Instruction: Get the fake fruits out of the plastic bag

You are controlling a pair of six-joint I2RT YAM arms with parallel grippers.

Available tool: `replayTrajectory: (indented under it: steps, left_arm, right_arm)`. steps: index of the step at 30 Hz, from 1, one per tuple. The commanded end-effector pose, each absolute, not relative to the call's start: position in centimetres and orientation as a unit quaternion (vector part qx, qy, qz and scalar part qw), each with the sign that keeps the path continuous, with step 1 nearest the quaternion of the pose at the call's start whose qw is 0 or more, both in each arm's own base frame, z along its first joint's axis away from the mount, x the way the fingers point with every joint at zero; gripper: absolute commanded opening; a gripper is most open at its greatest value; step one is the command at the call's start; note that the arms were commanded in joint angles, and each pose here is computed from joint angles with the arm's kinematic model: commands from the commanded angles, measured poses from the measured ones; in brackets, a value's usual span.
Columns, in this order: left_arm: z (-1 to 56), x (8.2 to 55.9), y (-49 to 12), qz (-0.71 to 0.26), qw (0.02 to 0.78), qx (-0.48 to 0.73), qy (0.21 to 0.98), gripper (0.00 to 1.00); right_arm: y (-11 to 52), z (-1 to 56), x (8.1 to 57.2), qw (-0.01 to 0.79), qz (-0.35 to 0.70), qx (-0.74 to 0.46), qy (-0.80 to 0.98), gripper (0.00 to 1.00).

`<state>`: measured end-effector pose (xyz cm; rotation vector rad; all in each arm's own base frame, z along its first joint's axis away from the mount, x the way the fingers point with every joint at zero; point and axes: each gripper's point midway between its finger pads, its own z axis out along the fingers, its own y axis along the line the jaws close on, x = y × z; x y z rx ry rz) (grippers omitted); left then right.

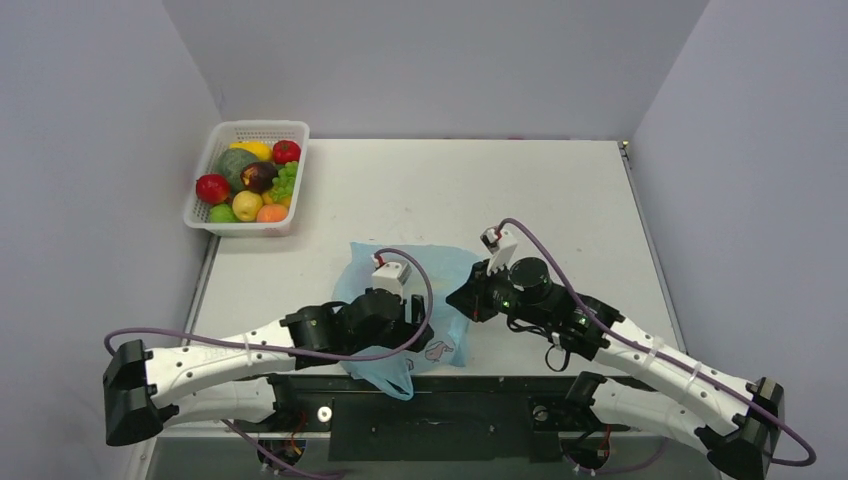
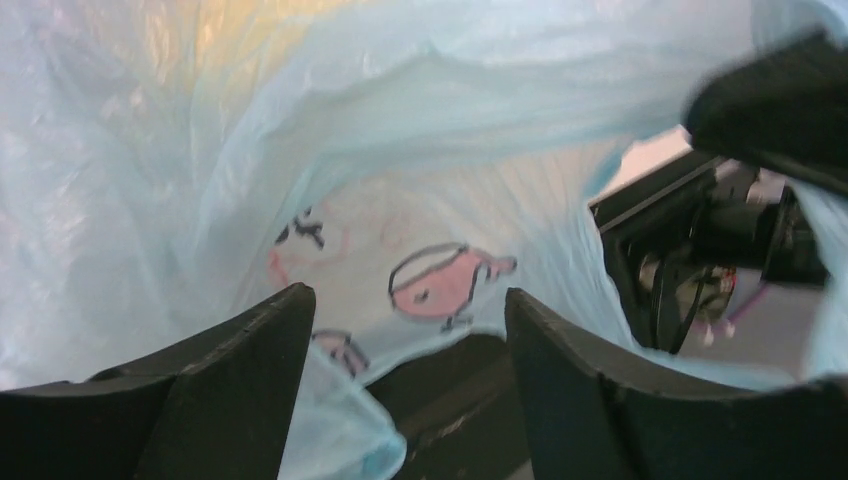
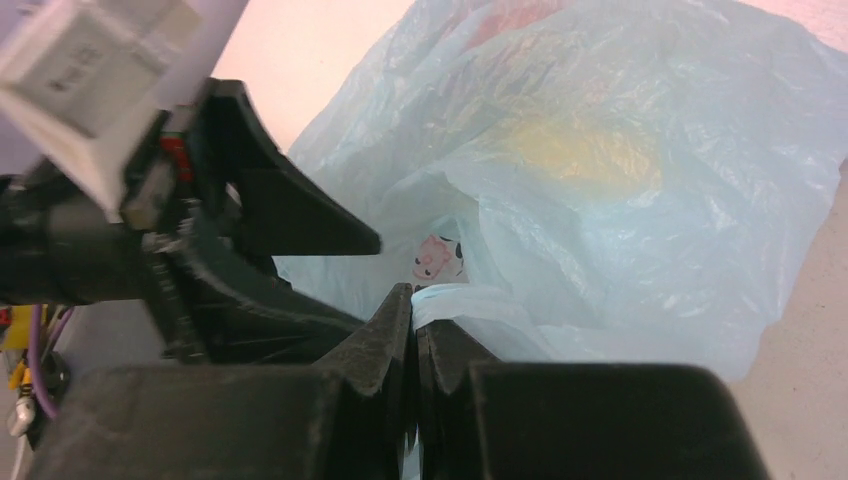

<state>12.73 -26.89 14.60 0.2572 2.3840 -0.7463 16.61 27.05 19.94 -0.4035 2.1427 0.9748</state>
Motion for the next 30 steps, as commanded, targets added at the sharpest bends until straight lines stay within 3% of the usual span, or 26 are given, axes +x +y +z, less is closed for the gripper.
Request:
replayTrajectory:
  steps: [1, 5, 12, 25, 28, 30]
  left_arm:
    - [17.0, 16.2, -30.6, -0.336, 0.399, 0.007, 0.853, 0.63]
    - [15.9, 16.1, -32.2, -0.346, 0.403, -0.009, 0.847, 0.53]
    - [15.5, 18.4, -33.1, -0.328, 0.451, -0.049, 0.829, 0.47]
    - [17.3, 25.6, -29.8, -0.249, 0.537, -0.117, 0.797, 0.51]
    - [16.7, 26.5, -29.3, -0.236, 0.539, -0.117, 0.8, 0.61]
    - [15.9, 27.1, -29.1, -0.227, 0.537, -0.117, 0.804, 0.61]
  right_arm:
    - [26.7, 23.2, 16.3, 0.394, 0.417, -0.144, 0.806, 0.0]
    - [26.3, 23.4, 15.9, 0.397, 0.424, -0.14, 0.802, 0.0]
    - [26.6, 23.7, 15.1, 0.392, 0.457, -0.136, 0.787, 0.0]
    - [26.2, 22.9, 13.9, 0.379, 0.475, -0.138, 0.782, 0.0]
    - [26.2, 23.1, 13.7, 0.38, 0.478, -0.139, 0.78, 0.0]
    - [26.2, 23.0, 13.7, 0.38, 0.478, -0.141, 0.779, 0.0]
